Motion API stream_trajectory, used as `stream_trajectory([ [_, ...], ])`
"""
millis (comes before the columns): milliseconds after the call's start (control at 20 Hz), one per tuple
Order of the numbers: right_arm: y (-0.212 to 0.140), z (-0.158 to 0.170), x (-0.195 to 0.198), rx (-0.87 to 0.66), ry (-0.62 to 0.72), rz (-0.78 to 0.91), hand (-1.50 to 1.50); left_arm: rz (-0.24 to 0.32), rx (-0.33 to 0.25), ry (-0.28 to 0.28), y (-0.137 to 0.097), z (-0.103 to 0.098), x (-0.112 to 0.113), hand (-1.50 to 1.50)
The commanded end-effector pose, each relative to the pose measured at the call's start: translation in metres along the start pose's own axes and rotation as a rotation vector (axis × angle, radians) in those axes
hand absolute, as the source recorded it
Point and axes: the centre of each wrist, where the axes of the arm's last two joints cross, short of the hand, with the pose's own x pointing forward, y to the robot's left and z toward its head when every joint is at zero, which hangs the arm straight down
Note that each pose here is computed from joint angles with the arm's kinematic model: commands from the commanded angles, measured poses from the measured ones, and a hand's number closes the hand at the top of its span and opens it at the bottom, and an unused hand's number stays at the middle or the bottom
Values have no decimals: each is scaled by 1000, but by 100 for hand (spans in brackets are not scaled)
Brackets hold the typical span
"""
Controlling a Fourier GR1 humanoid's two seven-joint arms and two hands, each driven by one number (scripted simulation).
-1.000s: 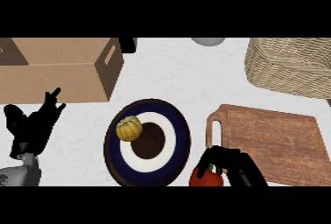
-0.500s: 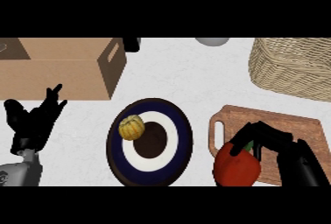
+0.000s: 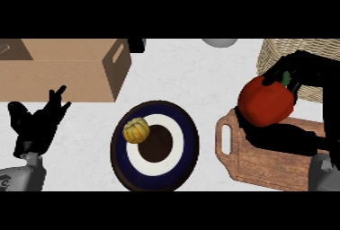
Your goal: Pick the bell pepper from the cutting board and place it in the basket
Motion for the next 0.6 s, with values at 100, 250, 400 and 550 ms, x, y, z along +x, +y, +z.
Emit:
stream_trajectory([
  [100,-28,-52,-7,-122,44,65,150,-7,-5,-65,5,-21,12,0],
  [250,-36,-77,-28,-164,96,169,150,3,-23,-84,6,-11,39,0],
  [400,-32,-88,-31,-178,132,191,150,9,-24,-60,3,-14,12,0],
  [550,-66,-106,-73,-218,147,160,150,7,-21,-84,-11,-6,19,0],
])
